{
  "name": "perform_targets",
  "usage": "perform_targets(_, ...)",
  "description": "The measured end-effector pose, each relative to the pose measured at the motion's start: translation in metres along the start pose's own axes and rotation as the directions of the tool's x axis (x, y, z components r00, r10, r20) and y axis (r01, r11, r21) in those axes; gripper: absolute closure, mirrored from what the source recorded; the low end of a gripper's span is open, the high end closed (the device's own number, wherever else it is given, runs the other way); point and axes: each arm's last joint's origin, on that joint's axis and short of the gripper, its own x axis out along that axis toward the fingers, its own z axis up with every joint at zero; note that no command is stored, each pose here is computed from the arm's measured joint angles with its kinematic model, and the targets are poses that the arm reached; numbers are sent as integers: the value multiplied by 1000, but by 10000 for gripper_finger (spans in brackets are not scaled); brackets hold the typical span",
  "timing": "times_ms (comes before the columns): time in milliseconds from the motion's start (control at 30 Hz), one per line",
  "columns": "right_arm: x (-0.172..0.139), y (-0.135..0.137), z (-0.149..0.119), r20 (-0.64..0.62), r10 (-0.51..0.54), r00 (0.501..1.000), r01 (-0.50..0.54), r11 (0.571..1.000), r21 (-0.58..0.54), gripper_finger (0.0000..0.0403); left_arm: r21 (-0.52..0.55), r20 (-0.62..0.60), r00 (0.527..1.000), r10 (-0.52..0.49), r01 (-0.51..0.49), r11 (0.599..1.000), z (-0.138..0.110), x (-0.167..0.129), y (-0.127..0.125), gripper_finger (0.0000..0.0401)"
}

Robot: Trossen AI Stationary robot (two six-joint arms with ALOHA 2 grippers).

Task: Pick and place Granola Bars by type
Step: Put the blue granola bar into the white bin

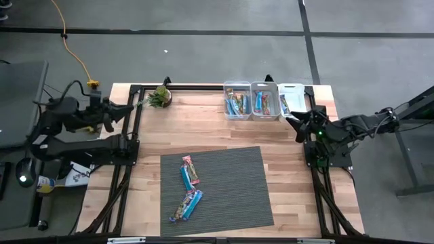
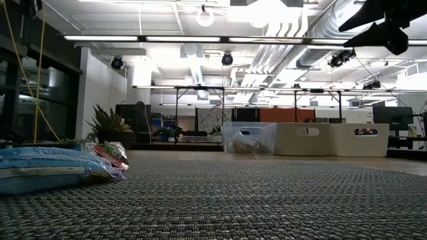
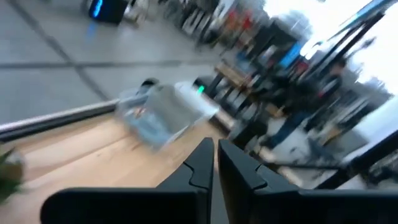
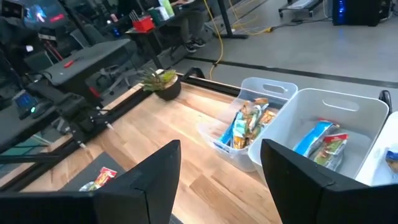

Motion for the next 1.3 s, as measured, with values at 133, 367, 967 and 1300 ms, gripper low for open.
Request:
perform_targets(133, -1, -3, -1, -7, -3, 1000, 3, 1000, 1, 194, 51, -134, 982, 136, -130, 990, 18, 0, -11, 376)
perform_targets(367, -3, -12, -8, -60, -62, 996, 62, 998, -2, 194, 26, -268, 927, 263, -266, 964, 41, -10, -24, 375)
perform_targets(967, -4, -17, -10, -56, -119, 991, 119, 993, -5, 194, -66, -536, 795, 284, -375, 925, 26, -12, -19, 375)
perform_targets(1300, -4, -18, -10, -46, -126, 991, 127, 992, 9, 194, -116, -493, 870, 19, -88, 989, 39, 13, -41, 375)
